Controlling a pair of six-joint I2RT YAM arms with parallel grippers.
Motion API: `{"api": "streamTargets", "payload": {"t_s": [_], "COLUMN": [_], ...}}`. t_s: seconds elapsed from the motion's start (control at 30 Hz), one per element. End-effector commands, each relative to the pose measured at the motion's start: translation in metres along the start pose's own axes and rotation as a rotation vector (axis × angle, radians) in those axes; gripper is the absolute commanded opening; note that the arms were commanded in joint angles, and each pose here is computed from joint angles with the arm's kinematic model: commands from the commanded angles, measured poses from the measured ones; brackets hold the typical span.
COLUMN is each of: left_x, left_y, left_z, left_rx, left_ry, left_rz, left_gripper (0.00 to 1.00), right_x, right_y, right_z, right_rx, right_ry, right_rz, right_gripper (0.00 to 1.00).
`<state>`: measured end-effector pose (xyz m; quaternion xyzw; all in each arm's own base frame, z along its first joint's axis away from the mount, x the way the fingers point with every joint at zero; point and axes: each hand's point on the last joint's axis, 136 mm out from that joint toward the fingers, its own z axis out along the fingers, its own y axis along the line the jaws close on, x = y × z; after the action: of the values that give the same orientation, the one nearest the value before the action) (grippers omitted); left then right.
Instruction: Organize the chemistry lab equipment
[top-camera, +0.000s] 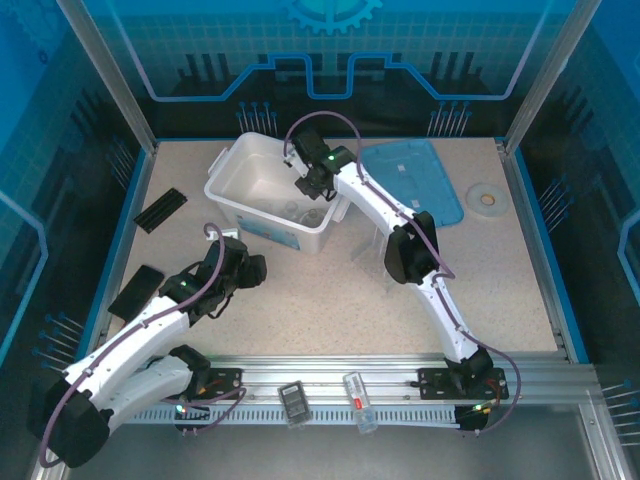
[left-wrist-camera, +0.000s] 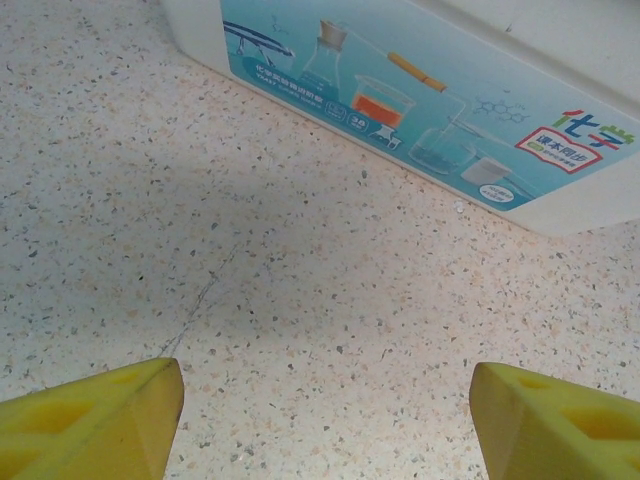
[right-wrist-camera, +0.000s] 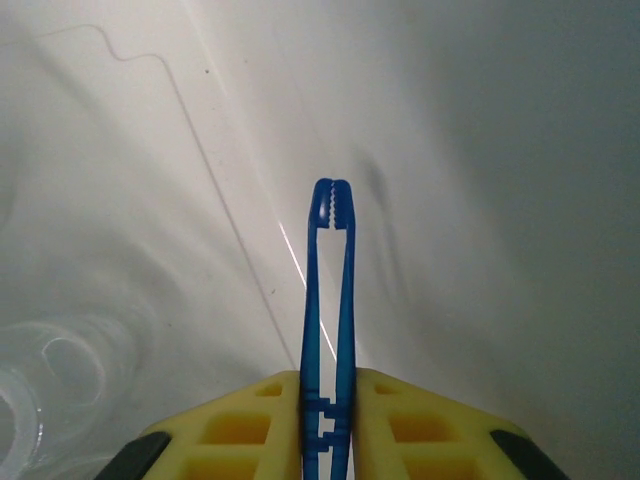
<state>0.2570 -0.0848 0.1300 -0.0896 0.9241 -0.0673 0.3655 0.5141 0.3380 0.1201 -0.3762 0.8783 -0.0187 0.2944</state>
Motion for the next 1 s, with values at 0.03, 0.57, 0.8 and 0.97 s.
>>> {"api": "streamTargets", "payload": {"t_s": [0.03, 0.57, 0.8, 0.97], "left_x": [-0.004, -0.004, -0.006, -0.006], "left_y": [-0.001, -0.002, -0.002, -0.001], "left_z": [-0.005, -0.004, -0.006, -0.007], "left_rx": [0.01, 0.011, 0.012, 0.008], "left_ry": [-0.003, -0.003, -0.004, -0.005], "left_rz": [-0.011, -0.009, -0.009, -0.011], "left_gripper": [0.76, 0.76, 0.76, 0.76], "right_x": [0.009, 0.024, 0.018, 0.007], "right_y": [0.009, 0.005, 0.004, 0.001], "right_z": [0.015, 0.029, 0.019, 0.001], "right_rx": [-0.066, -0.071, -0.081, -0.085], "right_ry": [0.025, 0.07, 0.051, 0.013], "right_rz": [-0.013, 0.007, 0.016, 0.025], "right_gripper": [0.2, 0.24, 0.32, 0.42]}}
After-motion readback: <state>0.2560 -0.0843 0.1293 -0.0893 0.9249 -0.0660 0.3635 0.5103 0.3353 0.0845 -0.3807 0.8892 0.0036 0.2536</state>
